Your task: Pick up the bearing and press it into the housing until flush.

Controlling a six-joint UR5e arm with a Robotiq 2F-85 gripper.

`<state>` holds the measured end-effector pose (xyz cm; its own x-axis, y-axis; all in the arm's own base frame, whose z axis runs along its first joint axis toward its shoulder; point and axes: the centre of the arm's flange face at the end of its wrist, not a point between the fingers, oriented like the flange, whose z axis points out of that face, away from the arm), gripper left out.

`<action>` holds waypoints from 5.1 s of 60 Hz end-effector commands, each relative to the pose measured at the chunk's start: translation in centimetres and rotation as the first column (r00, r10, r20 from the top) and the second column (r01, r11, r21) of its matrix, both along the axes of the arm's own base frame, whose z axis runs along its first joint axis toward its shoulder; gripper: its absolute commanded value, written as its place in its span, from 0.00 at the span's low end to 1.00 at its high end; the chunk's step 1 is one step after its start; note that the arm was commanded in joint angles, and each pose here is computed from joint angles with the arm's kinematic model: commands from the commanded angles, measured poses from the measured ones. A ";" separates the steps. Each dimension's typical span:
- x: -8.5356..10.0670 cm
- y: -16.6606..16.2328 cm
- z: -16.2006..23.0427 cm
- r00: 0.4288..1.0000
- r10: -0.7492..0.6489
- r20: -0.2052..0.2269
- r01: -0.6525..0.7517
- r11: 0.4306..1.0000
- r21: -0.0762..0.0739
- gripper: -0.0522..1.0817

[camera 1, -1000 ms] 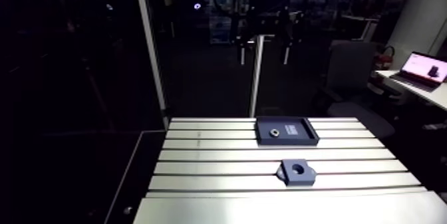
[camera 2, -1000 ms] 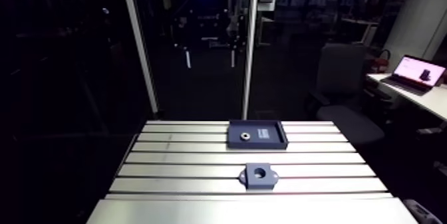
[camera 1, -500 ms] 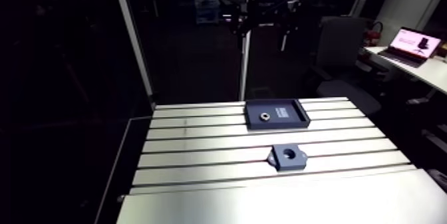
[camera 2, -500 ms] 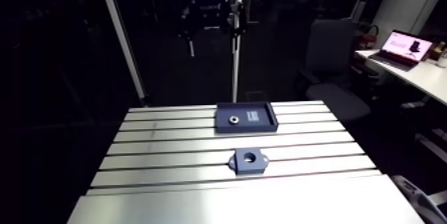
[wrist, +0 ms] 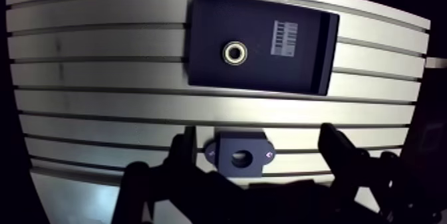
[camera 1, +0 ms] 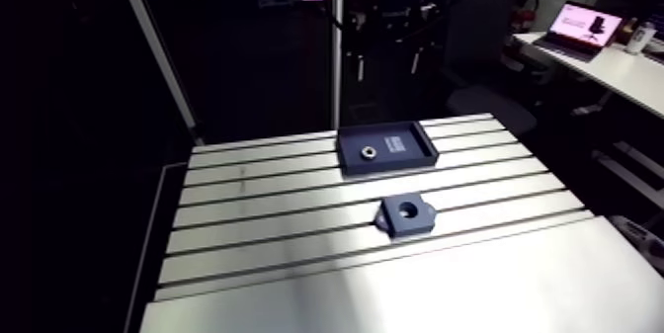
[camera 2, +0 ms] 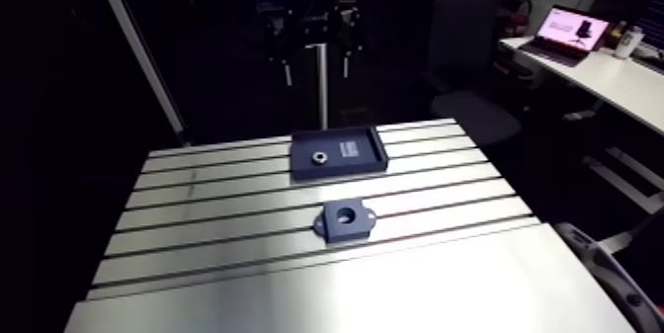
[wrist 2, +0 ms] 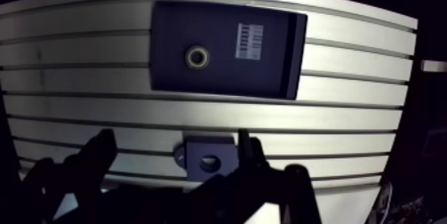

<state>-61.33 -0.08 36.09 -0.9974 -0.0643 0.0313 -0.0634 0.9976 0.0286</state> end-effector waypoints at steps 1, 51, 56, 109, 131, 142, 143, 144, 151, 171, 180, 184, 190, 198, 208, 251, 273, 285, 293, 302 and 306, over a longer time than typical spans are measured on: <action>-1.8 2.7 -6.6 1.000 0.006 0.019 -0.006 1.000 -0.005 0.05; -3.7 1.9 -12.8 0.998 -0.026 0.064 0.027 0.999 -0.021 0.06; -3.9 2.0 -13.5 0.997 -0.031 0.074 0.033 0.999 -0.023 0.07; -4.7 0.1 -16.7 0.995 -0.027 0.093 0.029 0.999 -0.025 0.29; -4.6 -0.3 -17.5 0.994 -0.028 0.105 0.031 0.999 -0.025 0.32; -4.6 -0.3 -17.9 0.994 -0.029 0.101 0.031 0.999 -0.025 0.32; -4.6 -0.3 -17.9 0.994 -0.029 0.101 0.031 0.999 -0.025 0.32; -4.6 -0.3 -17.9 0.994 -0.029 0.101 0.031 0.999 -0.025 0.32; -4.5 -0.2 -18.0 0.994 -0.030 0.104 0.033 0.999 -0.024 0.32; -4.5 0.0 -18.1 0.994 -0.031 0.104 0.034 0.999 -0.022 0.33; -4.5 0.1 -18.1 0.994 -0.032 0.104 0.034 0.999 -0.022 0.34; -4.5 0.1 -18.3 0.994 -0.032 0.107 0.034 0.999 -0.023 0.35; -4.5 0.2 -18.4 0.994 -0.033 0.109 0.036 0.999 -0.023 0.35; -4.4 0.1 -18.4 0.993 -0.033 0.109 0.036 0.999 -0.023 0.35; -4.4 0.1 -18.6 0.994 -0.032 0.106 0.034 0.999 -0.023 0.35; -4.3 0.2 -19.2 0.993 -0.034 0.113 0.037 0.999 -0.024 0.38; -4.3 0.2 -19.2 0.993 -0.034 0.113 0.037 0.999 -0.024 0.41; -4.3 0.1 -19.3 0.993 -0.033 0.113 0.036 0.999 -0.024 0.43; -4.3 0.1 -19.3 0.993 -0.033 0.113 0.036 0.999 -0.024 0.44; -4.3 0.1 -19.3 0.993 -0.033 0.113 0.036 0.999 -0.024 0.46; -4.3 0.1 -19.2 0.993 -0.033 0.112 0.036 0.999 -0.024 0.47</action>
<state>-65.62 0.04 16.84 -0.9962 -0.0303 -0.0811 -0.0302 0.9995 -0.0028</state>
